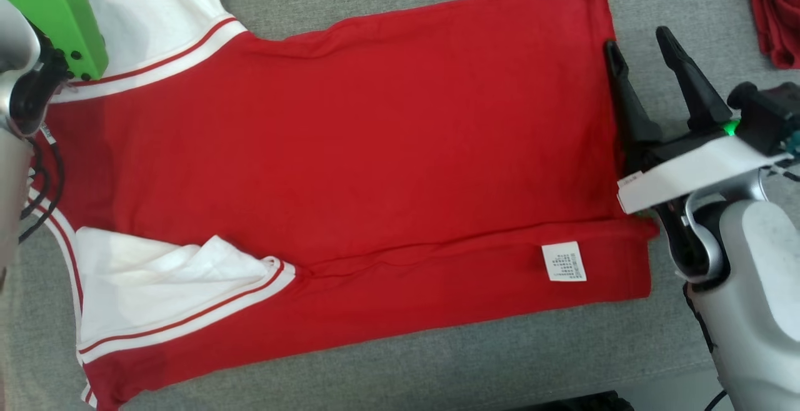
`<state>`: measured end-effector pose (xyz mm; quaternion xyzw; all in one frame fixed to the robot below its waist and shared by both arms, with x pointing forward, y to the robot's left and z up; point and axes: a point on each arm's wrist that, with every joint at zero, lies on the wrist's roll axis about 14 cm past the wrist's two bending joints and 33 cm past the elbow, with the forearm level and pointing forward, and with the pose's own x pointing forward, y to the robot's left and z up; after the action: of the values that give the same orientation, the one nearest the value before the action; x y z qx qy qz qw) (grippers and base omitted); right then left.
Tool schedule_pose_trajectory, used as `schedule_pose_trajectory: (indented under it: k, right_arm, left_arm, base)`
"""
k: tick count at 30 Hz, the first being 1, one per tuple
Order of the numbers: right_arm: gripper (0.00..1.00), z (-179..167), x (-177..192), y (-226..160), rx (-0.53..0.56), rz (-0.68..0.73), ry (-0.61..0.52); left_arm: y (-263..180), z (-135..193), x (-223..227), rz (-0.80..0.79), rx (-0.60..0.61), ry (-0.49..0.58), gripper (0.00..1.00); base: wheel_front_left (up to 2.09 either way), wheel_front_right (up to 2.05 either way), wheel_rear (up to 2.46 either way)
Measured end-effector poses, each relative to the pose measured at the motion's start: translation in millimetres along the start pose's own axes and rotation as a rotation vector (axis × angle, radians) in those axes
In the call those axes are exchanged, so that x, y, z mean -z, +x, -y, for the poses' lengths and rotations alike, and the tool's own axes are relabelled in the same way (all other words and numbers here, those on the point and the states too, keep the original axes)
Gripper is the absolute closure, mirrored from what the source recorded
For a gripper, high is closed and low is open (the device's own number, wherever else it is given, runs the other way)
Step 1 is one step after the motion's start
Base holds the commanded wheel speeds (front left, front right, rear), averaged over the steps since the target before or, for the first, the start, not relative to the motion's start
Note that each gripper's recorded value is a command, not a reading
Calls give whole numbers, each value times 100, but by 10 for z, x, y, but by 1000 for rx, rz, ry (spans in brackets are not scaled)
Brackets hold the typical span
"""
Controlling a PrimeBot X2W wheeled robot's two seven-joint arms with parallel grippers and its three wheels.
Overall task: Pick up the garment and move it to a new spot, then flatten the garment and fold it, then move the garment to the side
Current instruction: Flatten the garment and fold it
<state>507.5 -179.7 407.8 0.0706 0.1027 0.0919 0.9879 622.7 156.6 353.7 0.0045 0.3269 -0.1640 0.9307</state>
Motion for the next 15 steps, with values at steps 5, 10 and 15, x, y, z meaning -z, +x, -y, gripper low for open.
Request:
schedule_pose_trajectory:
  k: [5, 10, 15]
  right_arm:
    - [0, -123, 134, 318, -60, -37, 18]
    - [59, -87, 207, 501, -74, -79, 2]
    - [100, -77, 172, 524, -81, -98, -3]
  left_arm:
    - [-16, -35, 60, 4, -4, -13, 100]
    - [-61, -77, 92, 16, -13, -26, 100]
    - [-142, -128, 13, 67, -29, -23, 100]
  base:
    - [0, 0, 0]
    - [0, 0, 0]
    - [0, 0, 0]
